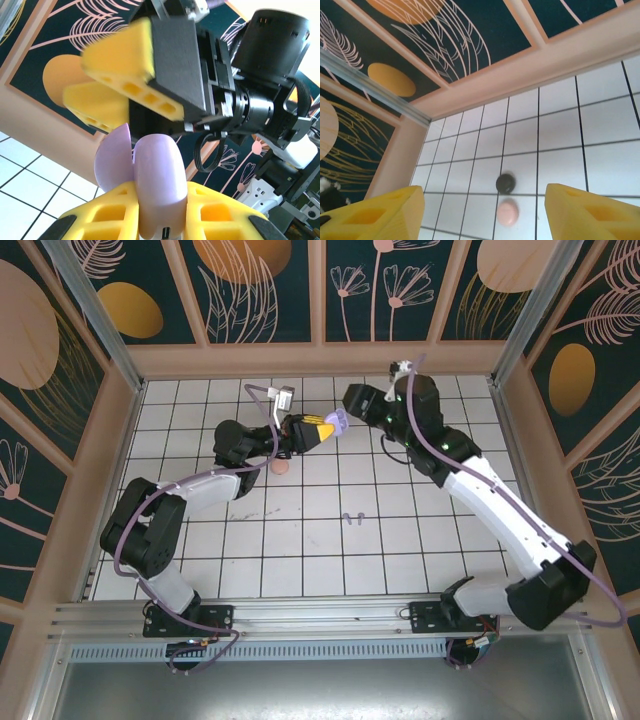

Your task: Insert wireless bluetooth earbuds into charging case

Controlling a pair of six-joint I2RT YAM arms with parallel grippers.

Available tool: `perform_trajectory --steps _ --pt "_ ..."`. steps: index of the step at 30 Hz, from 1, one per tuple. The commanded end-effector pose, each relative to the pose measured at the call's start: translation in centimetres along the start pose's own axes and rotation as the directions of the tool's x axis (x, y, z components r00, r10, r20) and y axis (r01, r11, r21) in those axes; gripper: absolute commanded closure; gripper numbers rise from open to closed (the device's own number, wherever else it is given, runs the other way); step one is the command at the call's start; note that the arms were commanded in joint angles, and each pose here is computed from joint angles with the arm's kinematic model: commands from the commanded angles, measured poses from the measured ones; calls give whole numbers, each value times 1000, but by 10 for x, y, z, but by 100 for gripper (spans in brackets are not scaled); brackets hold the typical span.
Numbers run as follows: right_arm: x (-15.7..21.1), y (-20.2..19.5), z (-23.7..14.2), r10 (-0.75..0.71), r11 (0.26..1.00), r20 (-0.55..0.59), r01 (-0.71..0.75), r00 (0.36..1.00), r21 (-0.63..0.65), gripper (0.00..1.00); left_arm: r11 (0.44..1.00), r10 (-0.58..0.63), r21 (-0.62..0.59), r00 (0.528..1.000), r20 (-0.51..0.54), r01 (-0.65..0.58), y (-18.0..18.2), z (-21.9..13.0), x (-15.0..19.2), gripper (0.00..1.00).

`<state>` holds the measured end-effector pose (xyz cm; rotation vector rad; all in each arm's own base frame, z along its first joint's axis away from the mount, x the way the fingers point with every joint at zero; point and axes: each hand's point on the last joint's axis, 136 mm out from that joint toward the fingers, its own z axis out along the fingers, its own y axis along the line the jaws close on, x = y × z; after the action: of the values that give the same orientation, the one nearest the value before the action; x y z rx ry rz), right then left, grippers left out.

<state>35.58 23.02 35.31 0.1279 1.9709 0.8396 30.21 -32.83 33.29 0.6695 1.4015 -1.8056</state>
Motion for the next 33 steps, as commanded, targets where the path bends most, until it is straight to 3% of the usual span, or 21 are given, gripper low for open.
perform_trajectory --steps 1,10,21,33 --pt "-24 29 -38 -38 986 99 54 994 -160 39 999 46 27 999 -17 -46 -9 0 3 100" --pt "20 48 -70 -212 897 27 206 977 -392 47 997 39 69 997 -65 -34 -15 0 10 100" --pt "50 30 -62 -257 868 -6 228 967 -440 61 996 59 72 994 -91 -52 -29 -3 12 100" --pt "57 31 -54 -260 853 -18 221 965 -473 63 996 60 73 994 -97 -53 -34 -6 14 100"
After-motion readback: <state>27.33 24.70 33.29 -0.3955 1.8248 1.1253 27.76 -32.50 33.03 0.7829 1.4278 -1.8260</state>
